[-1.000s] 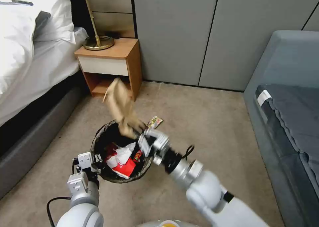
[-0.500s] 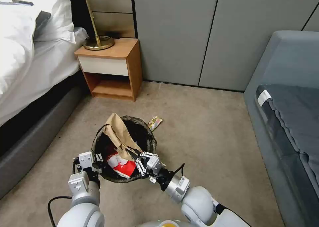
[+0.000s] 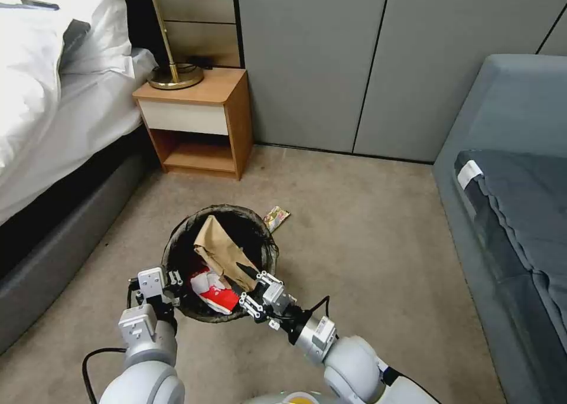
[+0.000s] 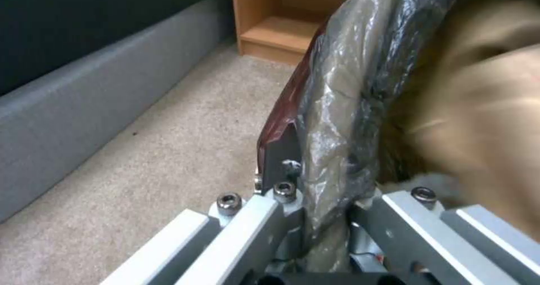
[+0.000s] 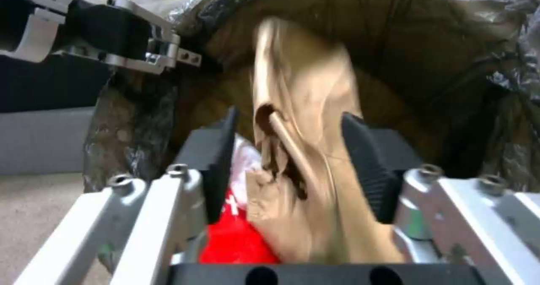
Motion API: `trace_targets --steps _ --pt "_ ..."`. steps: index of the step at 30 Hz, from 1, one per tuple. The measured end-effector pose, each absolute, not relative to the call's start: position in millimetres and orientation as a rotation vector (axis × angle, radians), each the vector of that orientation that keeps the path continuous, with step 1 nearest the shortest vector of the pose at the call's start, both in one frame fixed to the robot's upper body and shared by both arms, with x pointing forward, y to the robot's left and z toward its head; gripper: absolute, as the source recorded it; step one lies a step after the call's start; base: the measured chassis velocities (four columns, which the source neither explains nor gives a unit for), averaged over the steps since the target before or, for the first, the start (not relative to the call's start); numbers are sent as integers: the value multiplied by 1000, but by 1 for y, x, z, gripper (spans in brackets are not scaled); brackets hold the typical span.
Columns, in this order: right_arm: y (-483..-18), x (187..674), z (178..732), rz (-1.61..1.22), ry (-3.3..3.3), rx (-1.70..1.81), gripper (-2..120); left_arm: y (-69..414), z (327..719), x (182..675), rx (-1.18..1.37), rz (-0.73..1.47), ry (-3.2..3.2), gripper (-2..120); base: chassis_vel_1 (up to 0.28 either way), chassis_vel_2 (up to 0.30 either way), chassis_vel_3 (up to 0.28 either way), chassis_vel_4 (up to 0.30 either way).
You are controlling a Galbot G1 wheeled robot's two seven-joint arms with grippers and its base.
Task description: Pick up the trash bin, then pick up the garbage from the floor and place it into the trash bin.
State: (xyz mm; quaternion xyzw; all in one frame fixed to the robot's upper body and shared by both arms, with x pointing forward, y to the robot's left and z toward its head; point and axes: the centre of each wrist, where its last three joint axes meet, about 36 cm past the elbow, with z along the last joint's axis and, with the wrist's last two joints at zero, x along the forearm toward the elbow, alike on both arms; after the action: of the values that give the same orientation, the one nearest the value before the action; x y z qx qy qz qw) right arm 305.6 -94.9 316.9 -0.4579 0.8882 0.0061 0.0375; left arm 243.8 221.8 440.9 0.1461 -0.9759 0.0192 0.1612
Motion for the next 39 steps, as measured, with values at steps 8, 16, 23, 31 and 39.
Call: trace_targets --steps 8,16,23,31,39 --pt "-96 304 322 16 2717 -1403 79 220 441 243 416 52 -2786 0 0 0 0 0" --pt "-90 309 344 28 2668 -1347 100 220 435 243 418 38 -2771 0 0 0 0 0" --pt "-73 323 407 143 2594 -1038 100 223 424 246 427 20 -2751 0 0 0 0 0" --pt "-107 304 429 213 2647 -709 100 231 416 251 446 18 -2738 0 0 0 0 0" --pt "-136 285 391 163 2731 -517 100 234 417 253 454 35 -2743 0 0 0 0 0"
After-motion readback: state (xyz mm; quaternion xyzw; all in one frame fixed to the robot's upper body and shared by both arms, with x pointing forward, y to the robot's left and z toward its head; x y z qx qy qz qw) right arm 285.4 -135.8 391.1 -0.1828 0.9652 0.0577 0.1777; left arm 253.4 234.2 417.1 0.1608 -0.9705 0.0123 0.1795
